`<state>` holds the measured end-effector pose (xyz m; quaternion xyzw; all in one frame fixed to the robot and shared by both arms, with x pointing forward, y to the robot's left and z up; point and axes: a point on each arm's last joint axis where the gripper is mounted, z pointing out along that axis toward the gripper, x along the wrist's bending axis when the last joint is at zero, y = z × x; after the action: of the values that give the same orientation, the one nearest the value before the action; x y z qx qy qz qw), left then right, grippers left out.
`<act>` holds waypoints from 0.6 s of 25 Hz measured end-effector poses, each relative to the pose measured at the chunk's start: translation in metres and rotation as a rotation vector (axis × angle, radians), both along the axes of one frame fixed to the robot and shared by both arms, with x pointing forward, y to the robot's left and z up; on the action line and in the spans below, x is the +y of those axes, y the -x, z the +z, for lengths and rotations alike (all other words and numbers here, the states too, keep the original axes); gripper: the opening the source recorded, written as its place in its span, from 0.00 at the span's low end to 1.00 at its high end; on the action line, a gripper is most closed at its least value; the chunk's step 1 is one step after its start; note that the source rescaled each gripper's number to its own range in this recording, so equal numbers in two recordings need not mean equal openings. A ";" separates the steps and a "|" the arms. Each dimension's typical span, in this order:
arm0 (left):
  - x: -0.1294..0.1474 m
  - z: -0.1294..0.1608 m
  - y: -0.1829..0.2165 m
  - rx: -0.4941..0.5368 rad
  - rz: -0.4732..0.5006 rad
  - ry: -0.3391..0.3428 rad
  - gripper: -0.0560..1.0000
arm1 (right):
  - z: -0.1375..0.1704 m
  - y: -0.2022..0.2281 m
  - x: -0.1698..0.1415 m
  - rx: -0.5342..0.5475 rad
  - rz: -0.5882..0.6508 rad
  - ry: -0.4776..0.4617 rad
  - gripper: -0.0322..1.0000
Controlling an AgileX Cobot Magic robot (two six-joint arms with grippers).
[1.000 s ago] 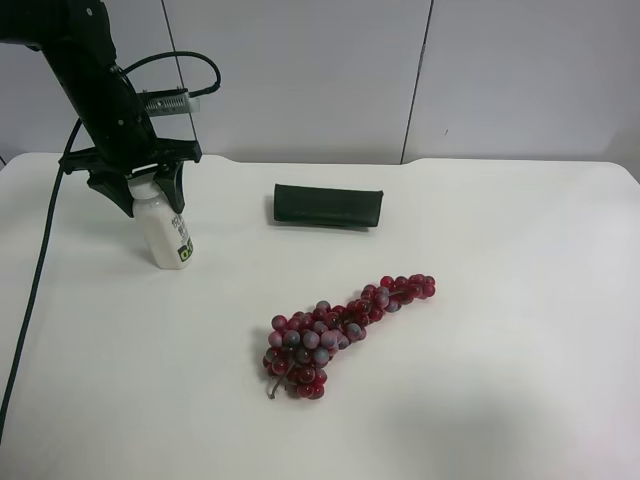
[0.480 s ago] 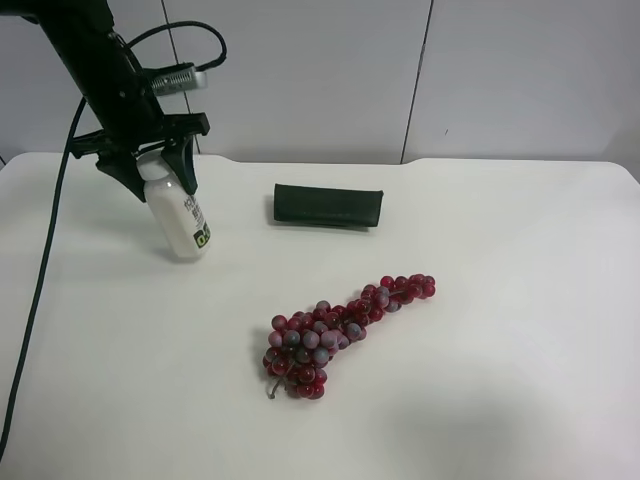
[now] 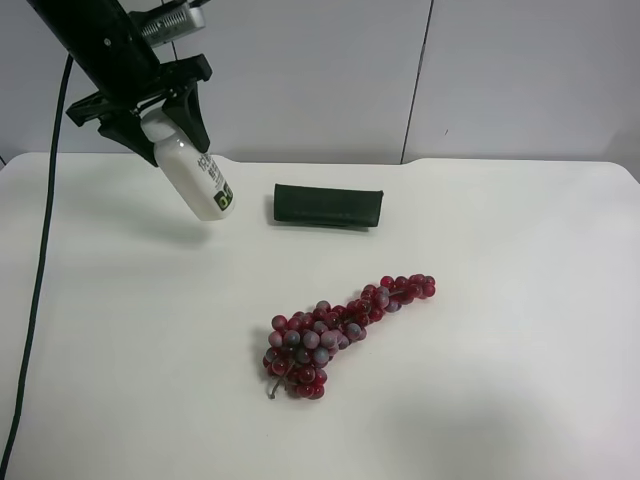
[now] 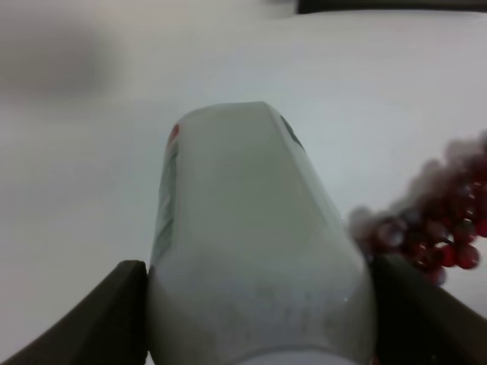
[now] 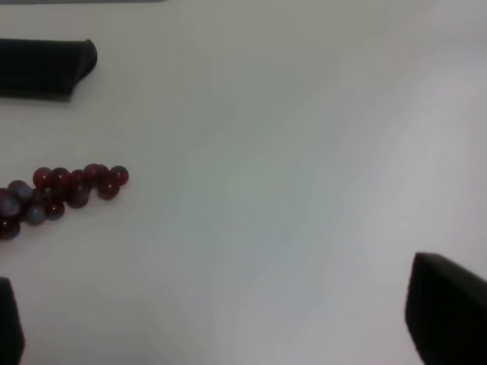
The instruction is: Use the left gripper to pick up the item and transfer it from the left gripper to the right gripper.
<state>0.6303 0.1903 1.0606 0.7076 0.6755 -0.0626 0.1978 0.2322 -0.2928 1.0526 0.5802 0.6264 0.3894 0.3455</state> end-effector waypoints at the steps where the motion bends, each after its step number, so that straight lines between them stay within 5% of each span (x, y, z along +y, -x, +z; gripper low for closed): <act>1: -0.004 0.004 0.003 -0.009 -0.012 0.002 0.08 | 0.000 0.000 0.000 0.000 0.000 0.000 0.98; 15: -0.066 0.044 0.046 -0.077 -0.195 0.121 0.08 | 0.000 0.000 0.000 0.000 0.000 0.000 0.98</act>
<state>0.5842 0.1243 1.1042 0.7584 0.5905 -0.0951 0.2590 0.2322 -0.2928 1.0526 0.5802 0.6264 0.3894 0.3455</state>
